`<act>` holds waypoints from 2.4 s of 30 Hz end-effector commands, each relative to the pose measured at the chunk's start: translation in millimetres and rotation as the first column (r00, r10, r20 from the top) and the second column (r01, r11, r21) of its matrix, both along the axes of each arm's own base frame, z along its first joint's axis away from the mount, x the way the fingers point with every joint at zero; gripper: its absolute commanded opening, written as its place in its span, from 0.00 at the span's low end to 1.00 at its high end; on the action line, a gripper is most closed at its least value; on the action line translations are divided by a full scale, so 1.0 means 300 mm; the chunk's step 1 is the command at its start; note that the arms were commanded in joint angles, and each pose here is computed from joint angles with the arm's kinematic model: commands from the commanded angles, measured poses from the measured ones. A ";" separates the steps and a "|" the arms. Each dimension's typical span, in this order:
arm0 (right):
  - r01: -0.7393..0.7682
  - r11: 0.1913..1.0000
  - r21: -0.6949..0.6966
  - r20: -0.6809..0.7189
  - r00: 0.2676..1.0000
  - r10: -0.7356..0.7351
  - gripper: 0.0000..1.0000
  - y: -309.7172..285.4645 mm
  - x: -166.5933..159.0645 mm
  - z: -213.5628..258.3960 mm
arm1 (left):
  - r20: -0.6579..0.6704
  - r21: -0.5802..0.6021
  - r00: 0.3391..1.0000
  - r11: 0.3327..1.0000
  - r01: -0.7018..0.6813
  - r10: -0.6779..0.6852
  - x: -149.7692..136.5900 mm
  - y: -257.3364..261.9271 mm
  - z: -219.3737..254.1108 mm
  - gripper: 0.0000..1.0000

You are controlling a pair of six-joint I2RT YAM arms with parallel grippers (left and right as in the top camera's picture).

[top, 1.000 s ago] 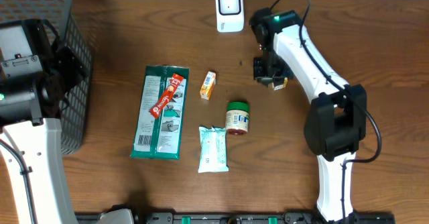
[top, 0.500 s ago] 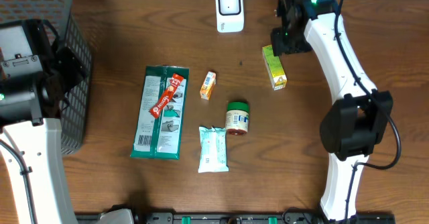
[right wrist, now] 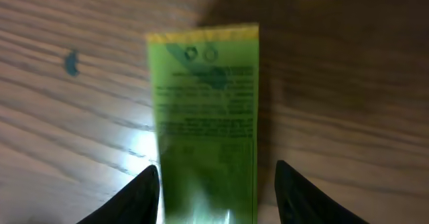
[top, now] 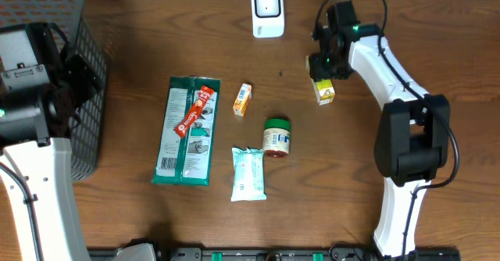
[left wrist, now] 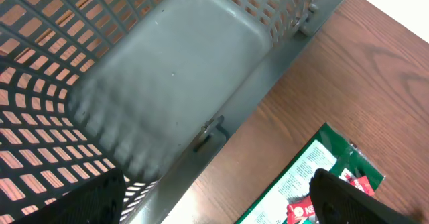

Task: Scan the item barcode
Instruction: 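Lift the carton and carry it up to the white scanner, then hold the carton under the scanner with the right gripper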

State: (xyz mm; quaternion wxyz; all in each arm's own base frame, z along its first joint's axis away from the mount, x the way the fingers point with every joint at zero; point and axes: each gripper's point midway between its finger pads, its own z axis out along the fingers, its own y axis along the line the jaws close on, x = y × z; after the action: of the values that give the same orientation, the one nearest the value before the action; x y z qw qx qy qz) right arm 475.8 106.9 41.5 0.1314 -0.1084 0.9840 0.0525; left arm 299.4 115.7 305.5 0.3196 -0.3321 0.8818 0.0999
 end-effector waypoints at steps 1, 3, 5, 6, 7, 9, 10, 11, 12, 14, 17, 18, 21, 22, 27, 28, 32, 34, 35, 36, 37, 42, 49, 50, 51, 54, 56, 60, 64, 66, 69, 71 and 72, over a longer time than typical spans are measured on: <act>-0.031 1.000 -0.004 -0.025 0.999 0.030 0.50 0.019 -0.036 -0.064 | -0.004 0.015 1.000 1.000 -0.004 0.005 0.000 0.011 0.005 0.88; -0.031 0.999 -0.006 -0.030 0.999 0.031 0.47 0.019 -0.043 -0.074 | -0.004 0.015 1.000 1.000 -0.004 0.005 0.000 0.011 0.005 0.88; -0.034 0.999 -0.011 -0.025 0.999 0.033 0.44 0.022 -0.041 -0.072 | -0.003 0.015 1.000 1.000 -0.004 0.005 0.000 0.011 0.005 0.88; -0.035 0.999 -0.009 -0.014 0.999 0.035 0.42 0.025 -0.035 -0.059 | -0.003 0.015 1.000 1.000 -0.004 0.005 0.000 0.011 0.005 0.88; -0.036 0.999 -0.008 -0.005 0.999 0.036 0.39 0.029 -0.031 -0.047 | -0.004 0.015 1.000 1.000 -0.004 0.005 0.000 0.011 0.005 0.88; -0.039 0.999 -0.003 0.023 0.999 0.039 0.34 0.035 -0.020 -0.006 | -0.004 0.015 1.000 1.000 -0.004 0.005 0.000 0.011 0.005 0.88; -0.038 0.999 0.000 0.040 0.998 0.038 0.30 0.036 -0.014 0.019 | -0.004 0.015 1.000 1.000 -0.004 0.005 0.000 0.011 0.005 0.88; -0.038 0.999 0.003 0.060 0.997 0.038 0.22 0.037 -0.008 0.051 | -0.004 0.015 1.000 1.000 -0.004 0.005 0.000 0.011 0.005 0.88; -0.039 0.999 0.007 0.081 0.996 0.038 0.19 0.039 -0.004 0.083 | -0.004 0.015 1.000 1.000 -0.004 0.005 0.000 0.011 0.005 0.88; -0.040 0.999 0.016 0.128 0.991 0.038 0.19 0.042 0.001 0.160 | -0.004 0.015 1.000 1.000 -0.004 0.005 0.000 0.011 0.005 0.88; -0.058 0.998 0.033 0.220 0.974 0.049 0.18 0.067 -0.003 0.305 | -0.004 0.015 1.000 1.000 -0.005 0.005 -0.001 0.011 0.005 0.88; -0.068 0.997 0.039 0.251 0.966 0.056 0.17 0.081 -0.008 0.354 | -0.004 0.015 1.000 1.000 -0.004 0.005 0.000 0.011 0.005 0.88; -0.082 0.993 0.080 0.348 0.936 0.050 0.15 0.145 -0.033 0.510 | -0.004 0.015 1.000 1.000 -0.004 0.005 0.000 0.011 0.005 0.88; -0.071 0.991 0.114 0.389 0.921 0.021 0.15 0.169 -0.042 0.578 | -0.004 0.015 1.000 1.000 -0.004 0.005 0.000 0.011 0.005 0.88; -0.035 0.977 0.209 0.476 0.876 -0.071 0.16 0.223 -0.063 0.799 | -0.004 0.015 1.000 1.000 -0.004 0.005 0.000 0.011 0.005 0.88; -0.038 0.975 0.218 0.487 0.870 -0.075 0.16 0.233 -0.065 0.865 | -0.004 0.015 1.000 1.000 -0.004 0.005 0.000 0.011 0.005 0.88; -0.037 0.968 0.247 0.528 0.843 -0.102 0.16 0.251 -0.029 1.032 | -0.004 0.015 1.000 1.000 -0.004 0.005 0.000 0.011 0.005 0.88; -0.021 0.963 0.268 0.536 0.834 -0.130 0.15 0.255 0.005 1.075 | -0.004 0.015 1.000 1.000 -0.004 0.005 0.000 0.011 0.005 0.88; -0.019 0.961 0.277 0.540 0.830 -0.140 0.15 0.264 0.029 1.086 | -0.004 0.015 1.000 1.000 -0.004 0.005 0.000 0.011 0.005 0.88; -0.019 0.960 0.281 0.543 0.828 -0.143 0.15 0.282 0.077 1.075 | -0.004 0.015 1.000 1.000 -0.004 0.005 0.000 0.011 0.005 0.88; -0.016 0.959 0.281 0.536 0.832 -0.143 0.15 0.293 0.101 1.051 | -0.004 0.015 1.000 1.000 -0.004 0.005 0.000 0.011 0.005 0.88; 0.017 0.966 0.258 0.455 0.880 -0.137 0.06 0.342 0.214 0.822 | -0.004 0.015 1.000 1.000 -0.004 0.005 0.000 0.011 0.005 0.88; 0.026 0.972 0.234 0.402 0.908 -0.121 0.04 0.412 0.363 0.506 | -0.004 0.015 1.000 1.000 -0.004 0.005 0.000 0.011 0.005 0.88; 0.027 0.972 0.232 0.398 0.909 -0.120 0.04 0.418 0.378 0.469 | -0.004 0.015 1.000 1.000 -0.004 0.005 0.000 0.011 0.005 0.88; 0.027 0.973 0.231 0.397 0.910 -0.120 0.04 0.423 0.391 0.440 | -0.004 0.015 1.000 1.000 -0.004 0.005 0.000 0.011 0.005 0.88; 0.026 0.972 0.233 0.400 0.909 -0.121 0.04 0.435 0.425 0.376 | -0.004 0.015 1.000 1.000 -0.004 0.005 0.000 0.011 0.005 0.88; 0.028 0.971 0.238 0.403 0.907 -0.125 0.04 0.442 0.441 0.350 | -0.004 0.015 1.000 1.000 -0.004 0.005 0.000 0.011 0.005 0.88; 0.028 0.969 0.247 0.416 0.900 -0.132 0.04 0.450 0.464 0.329 | -0.004 0.015 1.000 1.000 -0.004 0.005 0.000 0.011 0.005 0.88; 0.031 0.966 0.256 0.422 0.896 -0.140 0.03 0.453 0.471 0.332 | -0.004 0.015 1.000 1.000 -0.004 0.005 0.000 0.011 0.005 0.88; 0.032 0.967 0.252 0.417 0.898 -0.138 0.03 0.453 0.468 0.325 | -0.004 0.015 1.000 1.000 -0.005 0.005 -0.001 0.011 0.005 0.88; 0.033 0.969 0.246 0.404 0.905 -0.133 0.03 0.455 0.459 0.310 | -0.003 0.015 1.000 1.000 -0.004 0.005 0.000 0.011 0.005 0.88; 0.034 0.970 0.242 0.395 0.909 -0.130 0.03 0.456 0.452 0.304 | -0.003 0.015 1.000 1.000 -0.004 0.005 0.000 0.011 0.005 0.88; 0.033 0.970 0.240 0.392 0.911 -0.128 0.03 0.458 0.448 0.301 | -0.004 0.015 1.000 1.000 -0.004 0.005 0.000 0.011 0.005 0.88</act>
State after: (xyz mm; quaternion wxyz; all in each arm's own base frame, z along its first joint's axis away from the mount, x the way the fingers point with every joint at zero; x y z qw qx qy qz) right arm 609.5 237.1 115.5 0.3306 -0.0613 0.9330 0.1285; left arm 299.4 115.7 305.3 0.3193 -0.3321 0.8819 0.0999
